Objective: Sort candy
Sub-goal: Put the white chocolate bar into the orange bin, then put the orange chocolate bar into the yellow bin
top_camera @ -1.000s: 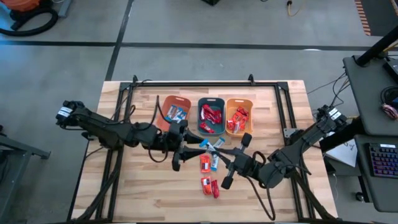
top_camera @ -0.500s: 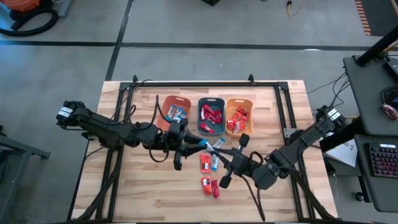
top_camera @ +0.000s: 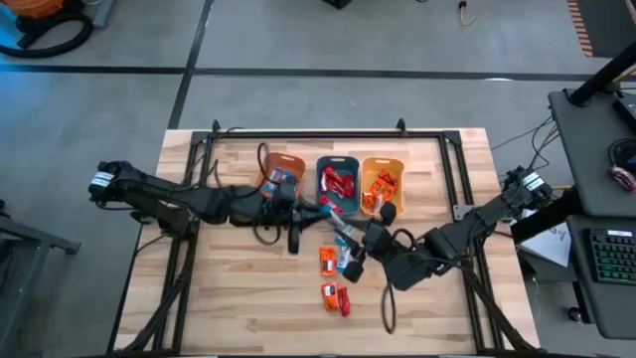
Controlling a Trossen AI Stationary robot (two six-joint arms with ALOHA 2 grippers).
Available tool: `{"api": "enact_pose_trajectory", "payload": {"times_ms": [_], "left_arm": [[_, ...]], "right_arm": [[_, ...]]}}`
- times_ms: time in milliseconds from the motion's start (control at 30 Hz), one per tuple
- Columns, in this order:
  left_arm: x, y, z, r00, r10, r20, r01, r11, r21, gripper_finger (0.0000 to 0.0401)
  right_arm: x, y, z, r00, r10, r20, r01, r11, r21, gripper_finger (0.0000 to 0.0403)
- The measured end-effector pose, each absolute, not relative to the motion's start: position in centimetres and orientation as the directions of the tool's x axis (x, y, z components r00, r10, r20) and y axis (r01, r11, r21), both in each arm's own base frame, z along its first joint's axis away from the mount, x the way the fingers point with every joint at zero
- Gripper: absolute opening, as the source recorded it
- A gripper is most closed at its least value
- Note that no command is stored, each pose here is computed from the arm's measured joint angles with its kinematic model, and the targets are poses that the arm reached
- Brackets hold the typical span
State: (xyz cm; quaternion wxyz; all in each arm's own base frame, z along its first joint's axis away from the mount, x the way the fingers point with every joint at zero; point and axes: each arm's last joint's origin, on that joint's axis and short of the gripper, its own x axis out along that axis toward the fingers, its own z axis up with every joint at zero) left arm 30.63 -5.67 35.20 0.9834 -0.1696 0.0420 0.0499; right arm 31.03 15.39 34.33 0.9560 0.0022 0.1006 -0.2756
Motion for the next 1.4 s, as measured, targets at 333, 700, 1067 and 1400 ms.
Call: {"api": "enact_pose_trajectory", "payload": {"times_ms": [333, 700, 1067, 1400], "left_arm": [[26.6, 4.5, 29.7, 0.549, 0.493, -0.675, -0.623, 0.780, 0.063, 0.0006], [25.5, 11.2, 26.0, 0.400, 0.405, -0.822, -0.709, 0.705, 0.003, 0.0048], [25.3, 10.6, 26.5, 0.434, 0.379, -0.817, -0.714, 0.698, -0.056, 0.0140], [27.0, 3.9, 31.7, 0.672, 0.201, -0.712, -0.481, 0.850, -0.214, 0.0153]], "right_arm": [[30.0, 12.8, 33.4, 0.754, -0.575, -0.317, 0.620, 0.783, 0.054, 0.0180], [30.6, 10.5, 32.3, 0.741, -0.431, -0.514, 0.631, 0.708, 0.316, 0.0183], [31.7, 10.3, 28.3, 0.585, -0.149, -0.797, 0.745, 0.487, 0.456, 0.0183], [33.6, 11.8, 23.5, 0.415, 0.049, -0.909, 0.794, 0.469, 0.387, 0.0183]]}}
